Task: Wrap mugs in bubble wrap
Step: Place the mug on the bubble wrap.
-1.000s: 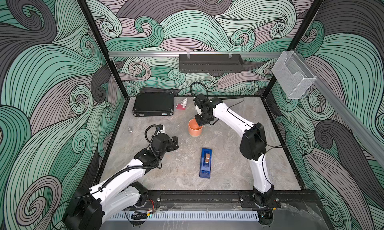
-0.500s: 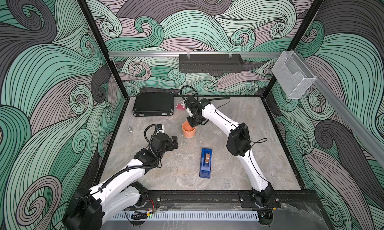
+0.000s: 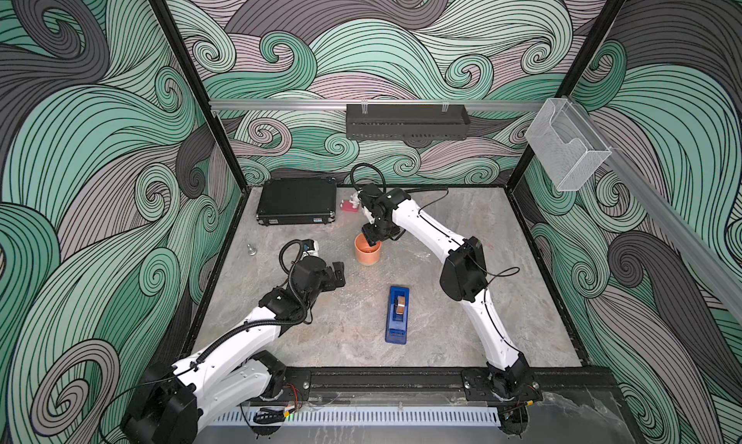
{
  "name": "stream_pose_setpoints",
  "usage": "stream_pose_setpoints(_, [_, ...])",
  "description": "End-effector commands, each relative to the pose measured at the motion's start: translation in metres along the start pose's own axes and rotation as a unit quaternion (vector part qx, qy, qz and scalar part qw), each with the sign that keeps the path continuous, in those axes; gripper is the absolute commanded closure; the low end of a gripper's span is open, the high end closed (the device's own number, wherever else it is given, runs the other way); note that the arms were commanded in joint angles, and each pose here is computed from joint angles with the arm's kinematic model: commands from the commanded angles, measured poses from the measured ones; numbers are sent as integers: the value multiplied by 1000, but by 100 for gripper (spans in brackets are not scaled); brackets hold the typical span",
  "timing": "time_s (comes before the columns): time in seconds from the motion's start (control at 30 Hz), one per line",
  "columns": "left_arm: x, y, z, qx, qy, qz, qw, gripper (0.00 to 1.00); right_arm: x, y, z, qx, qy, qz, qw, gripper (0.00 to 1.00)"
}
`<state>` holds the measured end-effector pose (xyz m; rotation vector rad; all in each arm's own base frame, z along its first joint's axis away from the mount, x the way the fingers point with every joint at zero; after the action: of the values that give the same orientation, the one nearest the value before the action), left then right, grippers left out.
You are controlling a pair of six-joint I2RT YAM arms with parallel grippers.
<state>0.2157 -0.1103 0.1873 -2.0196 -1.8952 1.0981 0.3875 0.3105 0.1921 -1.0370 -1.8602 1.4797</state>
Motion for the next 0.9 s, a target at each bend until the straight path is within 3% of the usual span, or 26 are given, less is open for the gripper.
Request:
stream_pose_setpoints(0.0, [0, -3, -4, -11, -10, 7, 1000, 1, -8, -52, 14, -27, 33, 30, 999, 18])
stream_pose_setpoints(0.13, [0, -6, -5, -15, -12, 10, 1000, 1, -8, -73, 43, -35, 61, 51, 996, 0])
stream_pose_setpoints(0.5, [5, -12, -6, -32, -17, 7, 999, 1, 25, -63, 152, -39, 173, 56, 982, 0])
stream_pose_setpoints(0.87, [5, -13, -5, -31, -18, 11, 999, 1, 62, -17, 174, -21, 201, 32, 979, 0])
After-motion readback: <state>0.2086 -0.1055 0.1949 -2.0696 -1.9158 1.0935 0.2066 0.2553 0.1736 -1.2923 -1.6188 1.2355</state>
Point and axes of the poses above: each gripper's point midway between its finger pads, its own y axis out along the fingers, its own x axis along the line the jaws close on, z = x × y, the point moved 9 cm from there along -y, back along the fingers, and after that the axes turned 6 degrees about -y, right-handed, at the moved point
